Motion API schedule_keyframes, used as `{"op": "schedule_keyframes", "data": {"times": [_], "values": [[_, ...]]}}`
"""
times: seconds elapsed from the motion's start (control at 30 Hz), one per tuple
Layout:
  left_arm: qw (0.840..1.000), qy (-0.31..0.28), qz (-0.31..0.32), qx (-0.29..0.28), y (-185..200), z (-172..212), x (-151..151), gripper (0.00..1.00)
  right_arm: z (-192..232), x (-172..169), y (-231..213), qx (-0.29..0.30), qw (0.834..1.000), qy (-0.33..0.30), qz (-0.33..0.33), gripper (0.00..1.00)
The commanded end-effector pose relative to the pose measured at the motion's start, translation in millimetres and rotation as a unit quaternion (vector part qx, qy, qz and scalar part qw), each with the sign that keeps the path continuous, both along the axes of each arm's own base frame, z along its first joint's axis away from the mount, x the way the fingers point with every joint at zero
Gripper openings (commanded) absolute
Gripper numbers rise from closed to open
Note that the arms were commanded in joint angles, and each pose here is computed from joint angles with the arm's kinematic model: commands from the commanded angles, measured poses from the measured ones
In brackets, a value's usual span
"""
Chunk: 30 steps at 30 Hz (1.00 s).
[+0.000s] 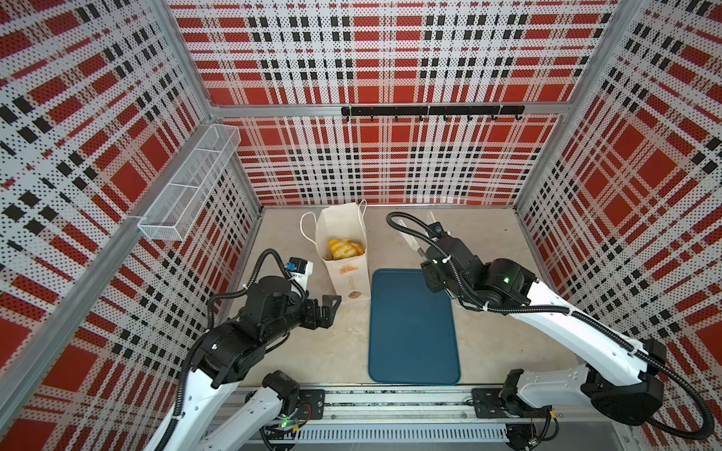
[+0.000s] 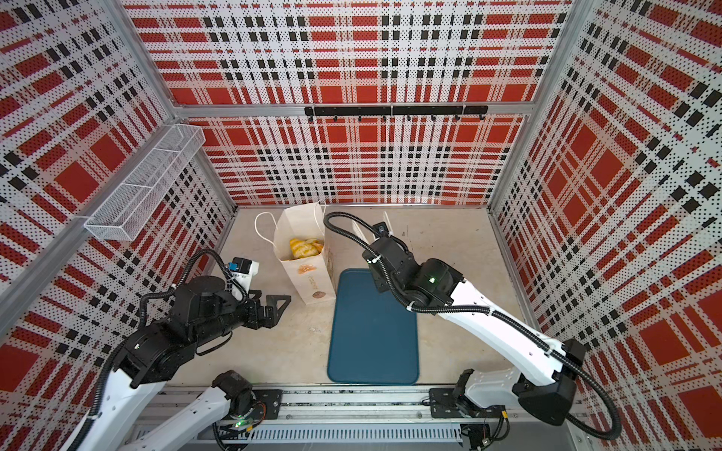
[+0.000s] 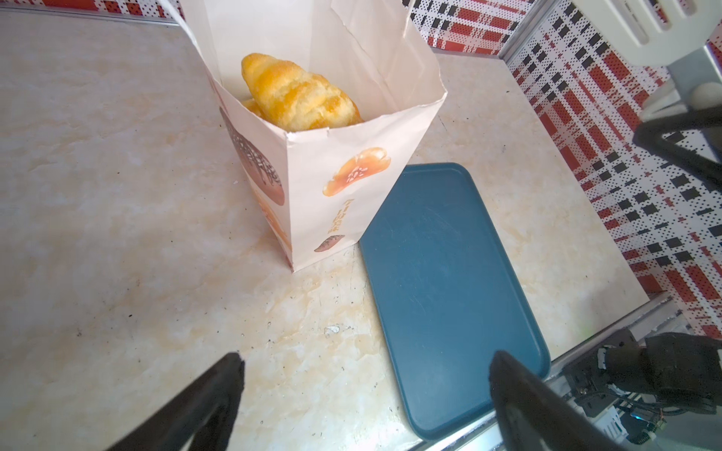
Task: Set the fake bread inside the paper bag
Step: 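Withdraw the right tongs from the bag away past the tray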
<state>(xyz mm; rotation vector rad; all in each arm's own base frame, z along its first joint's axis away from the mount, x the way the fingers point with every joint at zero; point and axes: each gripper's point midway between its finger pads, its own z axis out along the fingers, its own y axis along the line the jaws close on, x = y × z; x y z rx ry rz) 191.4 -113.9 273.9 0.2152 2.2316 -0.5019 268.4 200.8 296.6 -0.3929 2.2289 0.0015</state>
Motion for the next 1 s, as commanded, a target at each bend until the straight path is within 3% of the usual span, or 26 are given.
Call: {"op": "schedule_keyframes", "data": {"times": [0.0, 0.5, 0.97], "values": [[1.000, -0.009, 0.016, -0.004, 3.5, 1.5, 3.9, 0.99, -5.3, 7.9, -24.5, 0.024, 0.999, -0.007, -0.048, 0.59], [1.000, 0.001, 0.027, 0.001, 5.7, -6.4, 6.2, 0.99, -127.2, 20.5, -126.6, 0.019, 0.977, 0.090, -0.195, 0.60], [0.998, -0.004, 0.062, 0.005, 16.9, -5.6, 8.2, 0.99, -197.5, 55.5, -143.5, 0.020, 0.960, 0.154, -0.232, 0.60]]}}
